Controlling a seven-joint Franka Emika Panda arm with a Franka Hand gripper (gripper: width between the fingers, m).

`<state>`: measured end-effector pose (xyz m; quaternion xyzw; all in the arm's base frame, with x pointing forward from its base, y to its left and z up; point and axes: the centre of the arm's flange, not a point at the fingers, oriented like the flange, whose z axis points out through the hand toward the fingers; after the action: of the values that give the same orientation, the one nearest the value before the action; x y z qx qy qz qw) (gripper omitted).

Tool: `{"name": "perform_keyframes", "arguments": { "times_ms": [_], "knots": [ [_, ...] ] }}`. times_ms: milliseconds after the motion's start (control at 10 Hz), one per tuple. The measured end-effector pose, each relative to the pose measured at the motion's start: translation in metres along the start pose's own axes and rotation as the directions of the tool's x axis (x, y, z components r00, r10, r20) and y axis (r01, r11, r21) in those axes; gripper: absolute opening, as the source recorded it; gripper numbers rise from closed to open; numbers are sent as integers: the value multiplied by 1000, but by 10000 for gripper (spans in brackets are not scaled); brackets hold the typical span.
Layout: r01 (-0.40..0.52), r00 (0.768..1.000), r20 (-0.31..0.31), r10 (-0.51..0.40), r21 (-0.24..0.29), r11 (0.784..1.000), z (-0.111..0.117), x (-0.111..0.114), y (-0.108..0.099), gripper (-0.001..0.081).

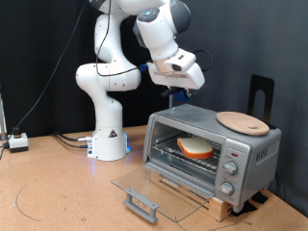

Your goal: Make a piece of toast with the oven

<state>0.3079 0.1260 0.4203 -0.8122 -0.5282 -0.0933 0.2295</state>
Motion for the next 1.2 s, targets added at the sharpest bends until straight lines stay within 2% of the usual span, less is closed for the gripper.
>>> {"name": "perform_keyframes", "arguments": {
  "times_ms": [400,800,900,1000,1100,1200],
  "knots": [
    [-45,997,63,49,-66,997,44,-6,-14,395],
    [-71,997,3,71,-70,995,57,-1,-17,395],
    [-73,997,-6,73,-66,995,58,0,-17,492],
    [-73,997,-11,72,-59,996,58,0,-18,492],
    [-70,997,-18,69,-48,996,56,1,-19,675],
    [-64,997,-35,63,-37,997,51,1,-19,675]
  ]
}}
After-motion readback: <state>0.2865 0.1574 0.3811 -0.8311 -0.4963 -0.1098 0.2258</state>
